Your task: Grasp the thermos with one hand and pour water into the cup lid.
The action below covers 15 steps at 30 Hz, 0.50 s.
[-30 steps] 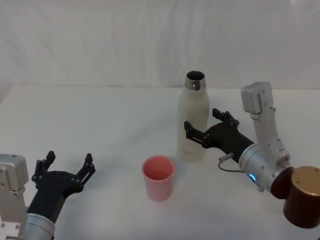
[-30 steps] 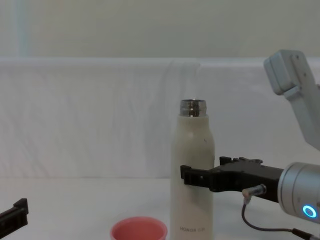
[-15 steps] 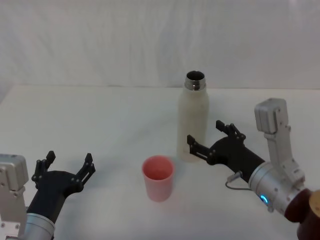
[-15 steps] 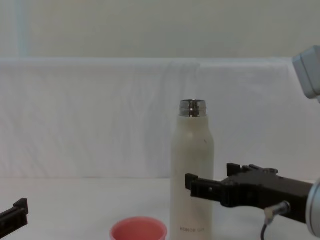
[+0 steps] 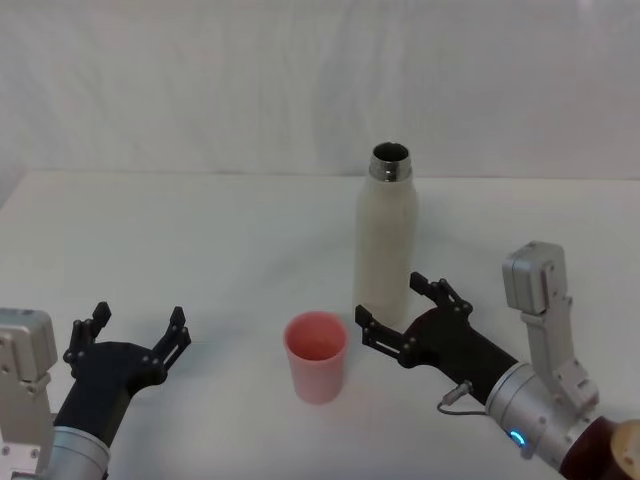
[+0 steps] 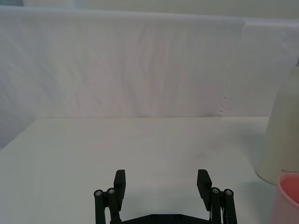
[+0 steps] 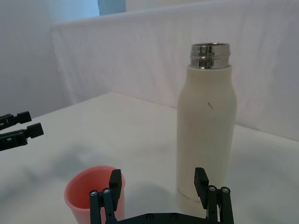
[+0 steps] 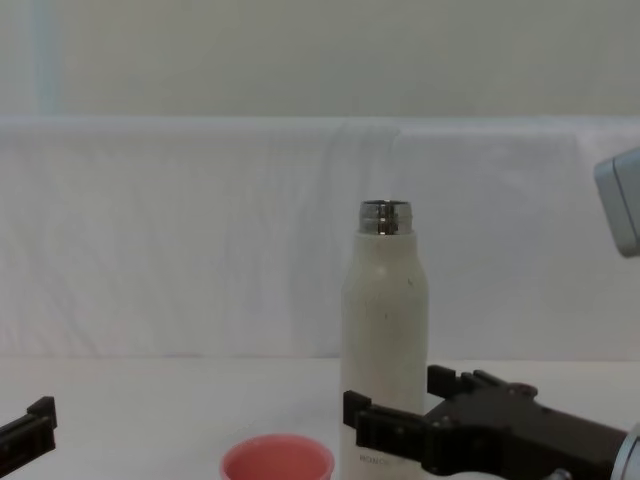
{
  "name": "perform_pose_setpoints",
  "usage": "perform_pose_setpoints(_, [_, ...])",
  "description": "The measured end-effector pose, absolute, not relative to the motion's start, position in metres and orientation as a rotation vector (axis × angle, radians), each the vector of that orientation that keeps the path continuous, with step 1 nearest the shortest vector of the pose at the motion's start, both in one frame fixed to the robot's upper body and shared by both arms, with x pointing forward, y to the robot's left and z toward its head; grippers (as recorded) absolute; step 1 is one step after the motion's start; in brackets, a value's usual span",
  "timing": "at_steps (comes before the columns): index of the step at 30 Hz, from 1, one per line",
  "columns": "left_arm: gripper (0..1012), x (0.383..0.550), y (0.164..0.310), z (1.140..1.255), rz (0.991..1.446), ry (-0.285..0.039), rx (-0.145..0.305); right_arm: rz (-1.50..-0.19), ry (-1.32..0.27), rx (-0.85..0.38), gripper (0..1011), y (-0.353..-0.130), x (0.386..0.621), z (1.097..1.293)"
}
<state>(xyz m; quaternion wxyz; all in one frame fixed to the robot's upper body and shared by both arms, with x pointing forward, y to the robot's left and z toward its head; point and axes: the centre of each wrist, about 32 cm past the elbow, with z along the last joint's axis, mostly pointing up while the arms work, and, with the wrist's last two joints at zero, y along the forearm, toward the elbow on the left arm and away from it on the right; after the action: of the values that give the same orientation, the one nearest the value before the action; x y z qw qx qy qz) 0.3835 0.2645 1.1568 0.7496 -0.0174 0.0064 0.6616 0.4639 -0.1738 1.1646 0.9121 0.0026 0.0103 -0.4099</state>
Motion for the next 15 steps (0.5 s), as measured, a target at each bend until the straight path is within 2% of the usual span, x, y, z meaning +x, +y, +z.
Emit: perform_pose_setpoints(15, [1001, 0.3835, 0.2645, 1.1568, 1.446, 0.014, -0.038, -0.829, 0.037, 0.036, 1003, -0.1664, 0.4684, 1.1542])
